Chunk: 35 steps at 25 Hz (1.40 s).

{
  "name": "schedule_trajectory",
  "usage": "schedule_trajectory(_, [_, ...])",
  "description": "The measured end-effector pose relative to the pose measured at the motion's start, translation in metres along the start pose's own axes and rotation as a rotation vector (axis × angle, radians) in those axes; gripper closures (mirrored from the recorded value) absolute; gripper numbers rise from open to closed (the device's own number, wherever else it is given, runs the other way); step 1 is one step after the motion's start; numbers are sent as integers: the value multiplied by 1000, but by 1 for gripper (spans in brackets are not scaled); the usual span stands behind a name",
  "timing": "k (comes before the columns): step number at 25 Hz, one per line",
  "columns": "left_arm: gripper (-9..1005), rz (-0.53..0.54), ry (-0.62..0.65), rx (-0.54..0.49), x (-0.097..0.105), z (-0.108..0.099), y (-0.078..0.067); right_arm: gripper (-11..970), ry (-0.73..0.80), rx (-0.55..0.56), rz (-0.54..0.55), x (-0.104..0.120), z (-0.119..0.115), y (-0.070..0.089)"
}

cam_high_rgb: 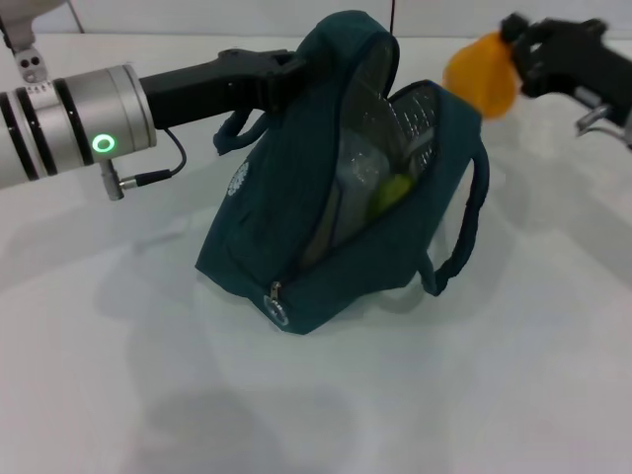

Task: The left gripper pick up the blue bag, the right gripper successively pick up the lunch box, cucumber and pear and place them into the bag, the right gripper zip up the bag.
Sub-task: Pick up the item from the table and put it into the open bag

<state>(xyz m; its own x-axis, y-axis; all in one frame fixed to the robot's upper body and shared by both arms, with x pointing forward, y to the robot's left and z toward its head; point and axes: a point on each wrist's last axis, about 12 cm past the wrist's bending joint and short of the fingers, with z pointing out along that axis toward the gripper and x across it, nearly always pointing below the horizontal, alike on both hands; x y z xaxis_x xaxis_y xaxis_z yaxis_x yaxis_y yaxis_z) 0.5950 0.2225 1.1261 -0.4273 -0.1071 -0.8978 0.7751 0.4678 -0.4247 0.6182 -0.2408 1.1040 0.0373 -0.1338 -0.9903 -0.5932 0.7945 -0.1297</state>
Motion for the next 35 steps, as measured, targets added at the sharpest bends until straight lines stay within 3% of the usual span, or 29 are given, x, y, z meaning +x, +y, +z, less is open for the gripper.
schedule_trajectory(5, [952,1,2,-13,3,-5,2,924,-144,2,-10,-17,-27,-10])
schedule_trajectory(11, [952,19,0,-19,5,-8,2,924,-264,-138,23,-42,-39,-9])
schedule_trajectory(16, [953,29,-21,-12,2,-9,1,924,-267,-299,39,-58,-29,1])
schedule_trajectory(26, [953,42,-28,-2,-2,-5,-1,925,-240,-477,15,-80,-1,22])
schedule_trajectory(35, [953,52,-29,3,-3,-3,-2,925,-217,-554,4,-92,17,32])
